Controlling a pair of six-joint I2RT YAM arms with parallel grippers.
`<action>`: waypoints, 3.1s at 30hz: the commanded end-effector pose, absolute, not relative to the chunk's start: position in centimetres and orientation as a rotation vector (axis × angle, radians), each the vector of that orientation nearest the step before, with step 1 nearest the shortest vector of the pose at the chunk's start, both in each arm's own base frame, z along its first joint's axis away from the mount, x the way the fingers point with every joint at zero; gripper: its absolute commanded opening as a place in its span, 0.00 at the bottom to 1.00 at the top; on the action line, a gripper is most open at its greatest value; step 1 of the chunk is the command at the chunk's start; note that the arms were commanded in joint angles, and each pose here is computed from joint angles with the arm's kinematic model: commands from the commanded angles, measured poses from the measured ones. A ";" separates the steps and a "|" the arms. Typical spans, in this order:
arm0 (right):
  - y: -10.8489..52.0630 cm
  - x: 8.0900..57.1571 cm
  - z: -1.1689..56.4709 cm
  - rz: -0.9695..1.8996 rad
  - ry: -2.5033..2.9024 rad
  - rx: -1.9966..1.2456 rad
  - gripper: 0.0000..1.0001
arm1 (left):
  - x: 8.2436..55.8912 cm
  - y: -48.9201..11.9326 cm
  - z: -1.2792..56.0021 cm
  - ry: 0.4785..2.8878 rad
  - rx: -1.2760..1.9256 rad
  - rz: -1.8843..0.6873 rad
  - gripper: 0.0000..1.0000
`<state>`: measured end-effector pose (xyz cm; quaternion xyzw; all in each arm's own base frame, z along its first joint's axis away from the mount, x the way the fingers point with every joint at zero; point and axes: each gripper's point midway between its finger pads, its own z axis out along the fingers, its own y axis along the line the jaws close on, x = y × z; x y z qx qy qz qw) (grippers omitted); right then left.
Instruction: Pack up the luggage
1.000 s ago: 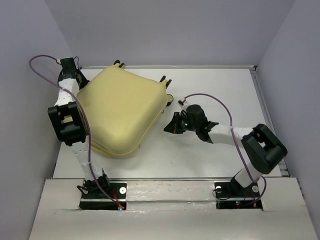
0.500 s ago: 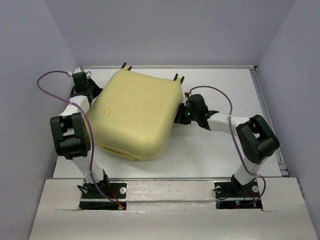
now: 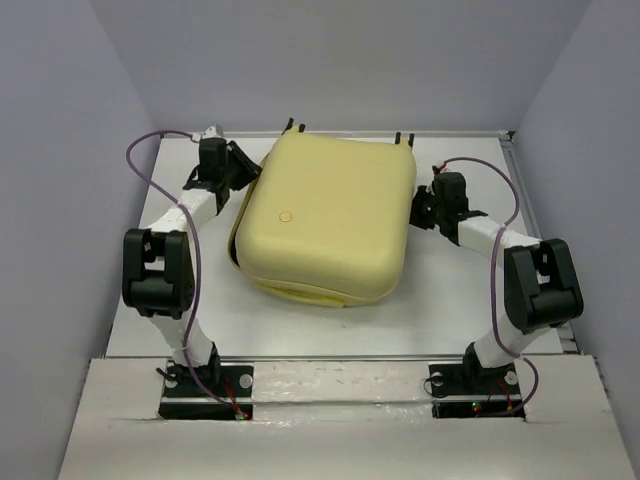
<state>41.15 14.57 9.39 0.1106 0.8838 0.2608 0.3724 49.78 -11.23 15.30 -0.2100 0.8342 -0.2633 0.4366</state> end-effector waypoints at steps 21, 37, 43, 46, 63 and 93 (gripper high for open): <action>18.5 26.1 16.9 0.963 2.090 -0.065 0.07 | 23.3 -13.3 28.0 1.819 -0.124 -0.753 0.67; 24.6 23.6 19.8 0.983 1.910 -0.320 0.09 | 16.0 -19.6 24.0 1.947 0.276 -1.055 0.53; 24.1 24.5 14.5 0.861 1.932 -0.474 0.31 | 14.8 -21.6 23.1 1.968 0.358 -1.105 0.51; 24.0 26.0 14.8 0.845 1.874 -0.486 0.32 | 14.6 -22.9 22.4 1.988 0.384 -1.115 0.51; 26.3 26.7 13.4 1.042 1.679 -0.824 0.53 | 14.5 -23.9 16.2 2.200 0.295 -0.951 0.49; 27.7 26.9 16.2 1.099 1.512 -0.887 0.19 | 15.9 -23.6 12.0 2.291 0.195 -0.776 0.48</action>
